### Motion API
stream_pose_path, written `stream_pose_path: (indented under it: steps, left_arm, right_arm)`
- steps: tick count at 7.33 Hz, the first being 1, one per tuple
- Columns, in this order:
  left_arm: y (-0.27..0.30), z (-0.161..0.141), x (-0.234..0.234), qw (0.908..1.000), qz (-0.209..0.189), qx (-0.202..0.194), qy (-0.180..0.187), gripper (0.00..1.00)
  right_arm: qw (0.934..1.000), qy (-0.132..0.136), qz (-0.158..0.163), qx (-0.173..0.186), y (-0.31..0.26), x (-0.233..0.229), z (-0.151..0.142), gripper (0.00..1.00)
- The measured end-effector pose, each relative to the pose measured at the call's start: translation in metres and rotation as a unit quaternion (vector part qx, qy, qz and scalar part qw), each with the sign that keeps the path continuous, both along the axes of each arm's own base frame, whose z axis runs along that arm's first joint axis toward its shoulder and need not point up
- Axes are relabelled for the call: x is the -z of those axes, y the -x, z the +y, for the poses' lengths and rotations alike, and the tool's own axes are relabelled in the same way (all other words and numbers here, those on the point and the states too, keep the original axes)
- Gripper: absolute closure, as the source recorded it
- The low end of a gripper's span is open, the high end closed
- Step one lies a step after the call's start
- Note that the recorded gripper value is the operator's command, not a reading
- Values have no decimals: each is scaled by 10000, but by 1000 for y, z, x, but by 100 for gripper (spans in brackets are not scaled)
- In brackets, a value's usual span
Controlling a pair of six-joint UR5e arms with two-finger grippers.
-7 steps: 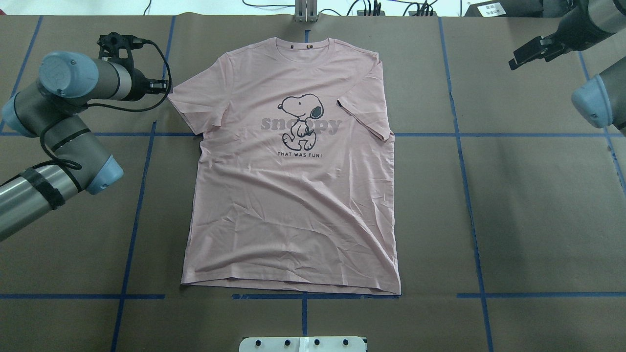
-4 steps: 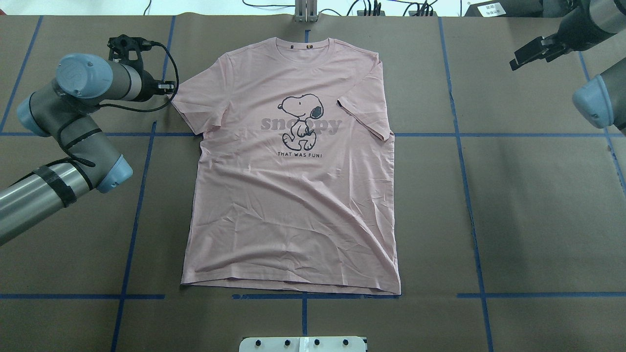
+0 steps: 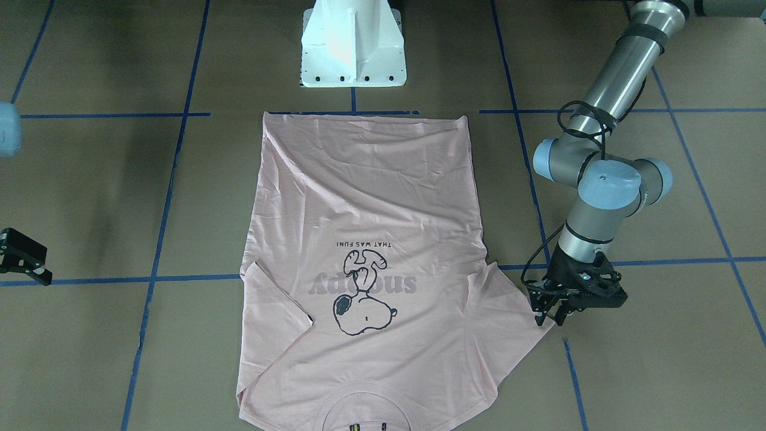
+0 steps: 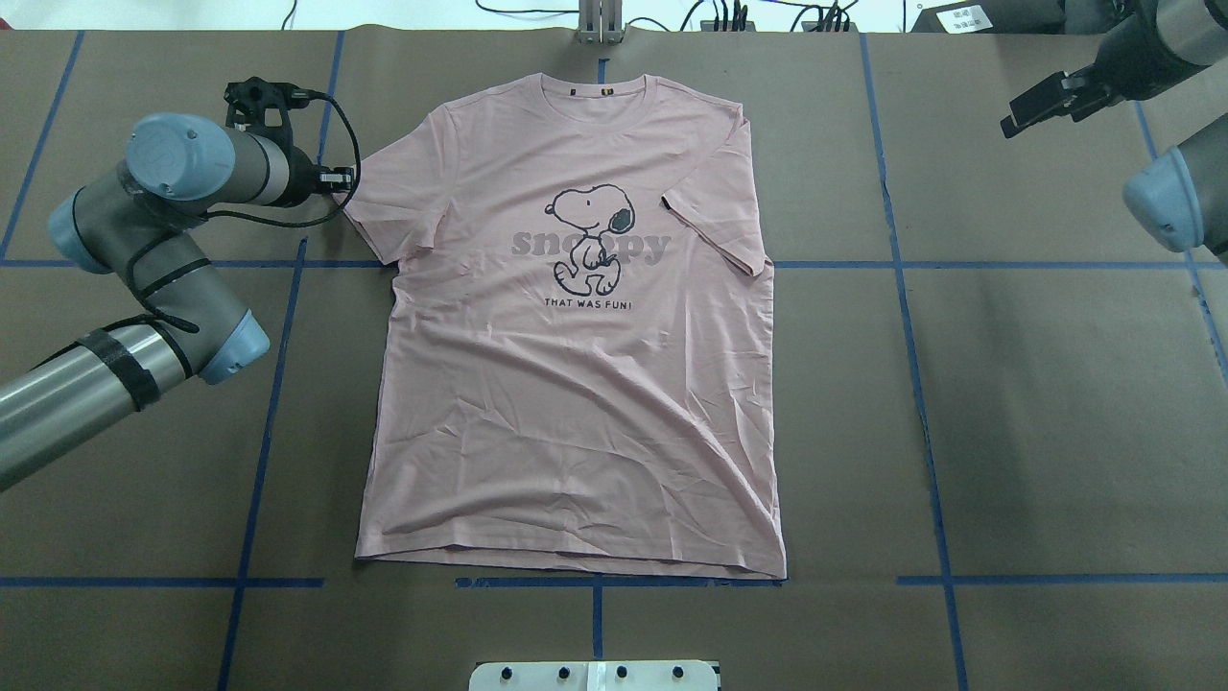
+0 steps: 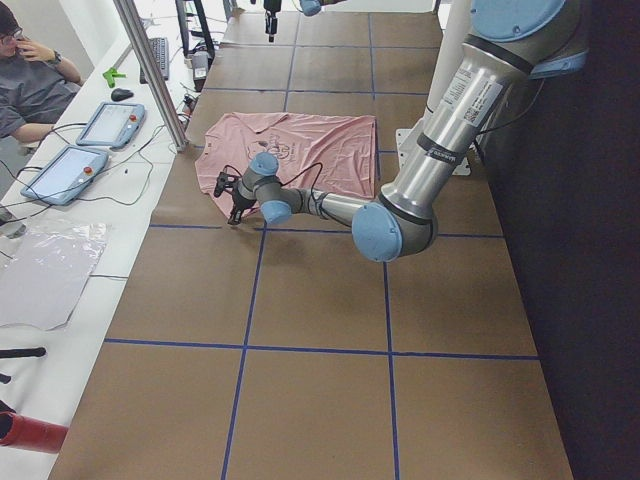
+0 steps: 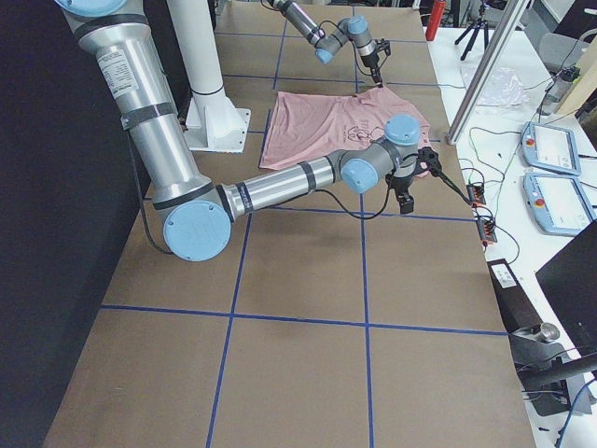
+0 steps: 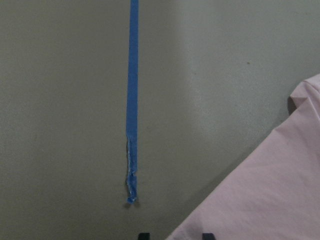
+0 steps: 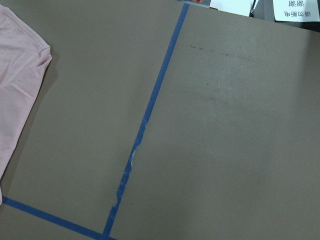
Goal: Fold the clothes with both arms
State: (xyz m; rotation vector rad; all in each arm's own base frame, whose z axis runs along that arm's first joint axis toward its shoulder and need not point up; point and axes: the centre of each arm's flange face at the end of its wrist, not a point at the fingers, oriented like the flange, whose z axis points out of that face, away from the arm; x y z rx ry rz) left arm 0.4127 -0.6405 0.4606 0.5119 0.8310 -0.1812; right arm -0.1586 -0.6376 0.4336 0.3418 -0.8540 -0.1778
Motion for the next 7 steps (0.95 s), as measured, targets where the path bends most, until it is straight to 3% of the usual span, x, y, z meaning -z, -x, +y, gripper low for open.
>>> stream_pose_path:
  steps: [1,5,7]
  left_arm:
    - [-2,1,0,10000,0,-16,0,100]
    - [-3,6,2,10000,13,-70,-68,100]
    - [0,9,33,9998,85,-85,-153,100]
  right_arm:
    - [10000,2,2,-1,0,0,0,0]
    - [10000,9,-1,-5,0,0,0,0]
    - [10000,22,-11,-21,0,0,1,0]
